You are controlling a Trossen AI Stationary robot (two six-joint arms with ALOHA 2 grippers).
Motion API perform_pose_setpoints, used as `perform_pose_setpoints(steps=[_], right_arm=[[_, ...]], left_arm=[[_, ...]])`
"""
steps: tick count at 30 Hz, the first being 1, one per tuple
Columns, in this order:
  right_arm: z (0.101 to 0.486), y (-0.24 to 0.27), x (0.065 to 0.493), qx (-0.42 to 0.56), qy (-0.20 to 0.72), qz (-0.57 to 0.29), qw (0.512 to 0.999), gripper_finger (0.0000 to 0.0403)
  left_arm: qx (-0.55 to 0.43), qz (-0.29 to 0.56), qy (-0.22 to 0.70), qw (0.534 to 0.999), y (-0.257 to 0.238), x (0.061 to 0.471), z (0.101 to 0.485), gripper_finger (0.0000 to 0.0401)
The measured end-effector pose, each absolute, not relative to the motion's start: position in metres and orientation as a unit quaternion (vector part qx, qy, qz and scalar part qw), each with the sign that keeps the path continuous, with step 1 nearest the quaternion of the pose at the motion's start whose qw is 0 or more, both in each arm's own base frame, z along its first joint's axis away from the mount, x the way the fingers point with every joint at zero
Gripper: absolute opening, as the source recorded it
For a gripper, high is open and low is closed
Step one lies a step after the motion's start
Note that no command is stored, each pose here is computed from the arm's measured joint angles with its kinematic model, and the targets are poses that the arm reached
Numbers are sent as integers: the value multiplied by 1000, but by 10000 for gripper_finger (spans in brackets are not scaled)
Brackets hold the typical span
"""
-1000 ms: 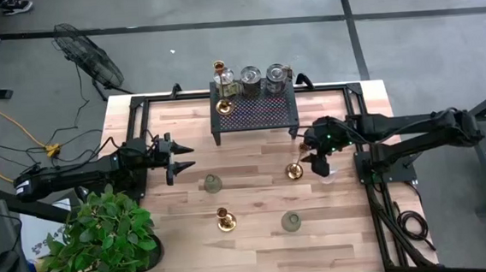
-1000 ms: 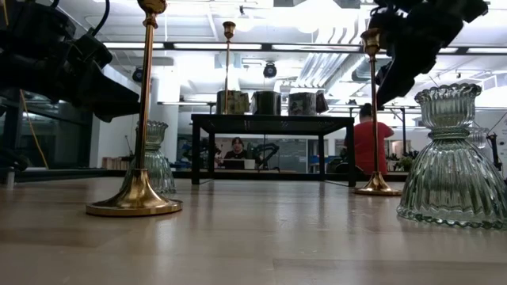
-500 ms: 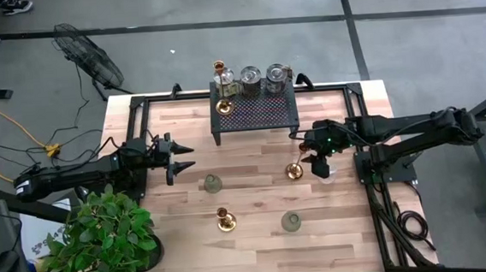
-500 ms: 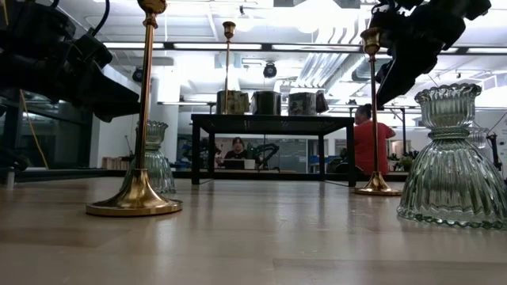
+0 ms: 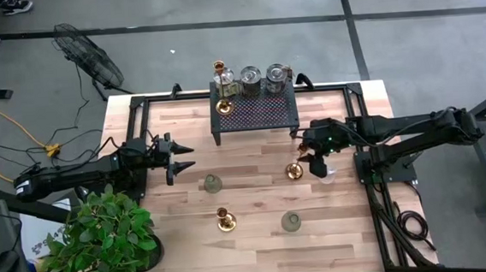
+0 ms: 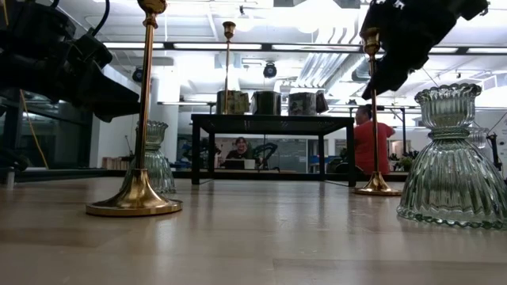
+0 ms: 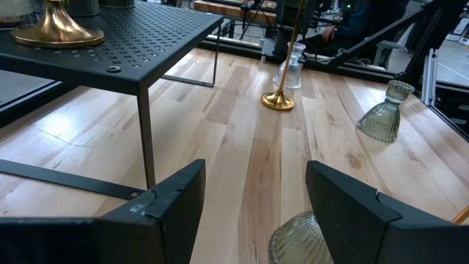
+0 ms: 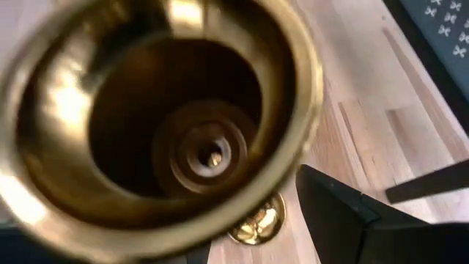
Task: Stock candles on shelf
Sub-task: Put the top gold candle holder on the shelf
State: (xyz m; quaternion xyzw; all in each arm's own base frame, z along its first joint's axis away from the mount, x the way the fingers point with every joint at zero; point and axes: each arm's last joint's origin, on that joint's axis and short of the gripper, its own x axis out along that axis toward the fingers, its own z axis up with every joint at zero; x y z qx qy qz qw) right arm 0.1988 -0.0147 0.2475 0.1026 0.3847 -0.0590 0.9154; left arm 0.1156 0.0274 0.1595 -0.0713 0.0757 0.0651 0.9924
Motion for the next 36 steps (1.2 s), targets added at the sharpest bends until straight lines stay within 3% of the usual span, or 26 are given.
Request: perform_pose_setpoints(steps=[9,27,36], right_arm=[[248,-15,199,106,380,-59,917,168],[248,-14,199,111,382,-45,916,17],[249,-14,200,110,377,-41,919,11]], left_arm=[[-71,65,76,992,27,116,160,230],[-71,65,76,992,27,116,159,230],[-71,65,76,992,27,116,160,230]])
